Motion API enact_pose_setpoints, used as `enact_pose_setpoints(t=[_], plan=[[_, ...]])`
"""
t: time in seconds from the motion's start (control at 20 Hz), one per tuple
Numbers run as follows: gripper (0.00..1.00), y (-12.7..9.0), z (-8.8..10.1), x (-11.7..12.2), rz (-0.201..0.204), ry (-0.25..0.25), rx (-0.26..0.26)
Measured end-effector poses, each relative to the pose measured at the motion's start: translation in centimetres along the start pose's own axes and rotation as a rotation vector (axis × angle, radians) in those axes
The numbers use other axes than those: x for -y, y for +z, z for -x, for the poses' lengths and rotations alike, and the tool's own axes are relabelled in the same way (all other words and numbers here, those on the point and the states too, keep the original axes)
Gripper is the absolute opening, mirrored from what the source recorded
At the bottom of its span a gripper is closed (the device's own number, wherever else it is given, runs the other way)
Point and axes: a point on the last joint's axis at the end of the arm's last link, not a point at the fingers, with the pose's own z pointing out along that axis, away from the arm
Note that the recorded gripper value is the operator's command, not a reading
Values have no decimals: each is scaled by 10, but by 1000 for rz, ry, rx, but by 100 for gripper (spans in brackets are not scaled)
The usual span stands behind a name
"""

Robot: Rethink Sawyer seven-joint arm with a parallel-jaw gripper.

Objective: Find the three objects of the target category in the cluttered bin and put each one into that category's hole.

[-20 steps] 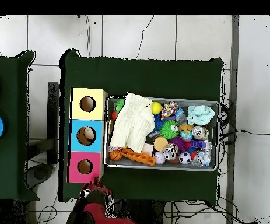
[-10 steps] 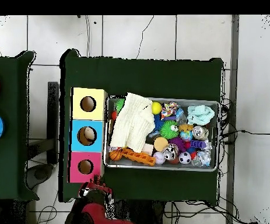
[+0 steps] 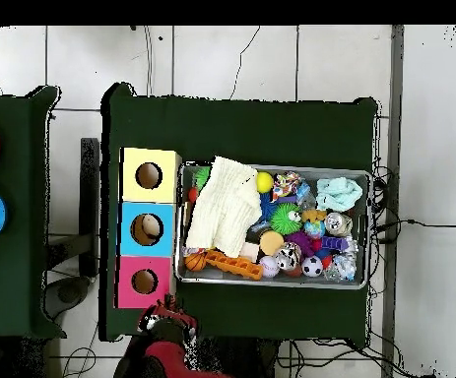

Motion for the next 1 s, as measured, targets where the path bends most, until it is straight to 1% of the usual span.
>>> enact_pose_setpoints(t=[0.2,0.25,0.35,0.4,0.6,0.8,1.0], plan=[[0,1,-8,-12,1,-6,-10],[0,3,-15,-20,2,-11,-20],[0,5,-20,-26,1,-14,-29],[0,8,-26,-33,1,-20,-40],[0,14,-32,-43,0,-24,-52],[0,19,-32,-49,-2,-18,-56],[0,21,-25,-50,-3,-2,-48]])
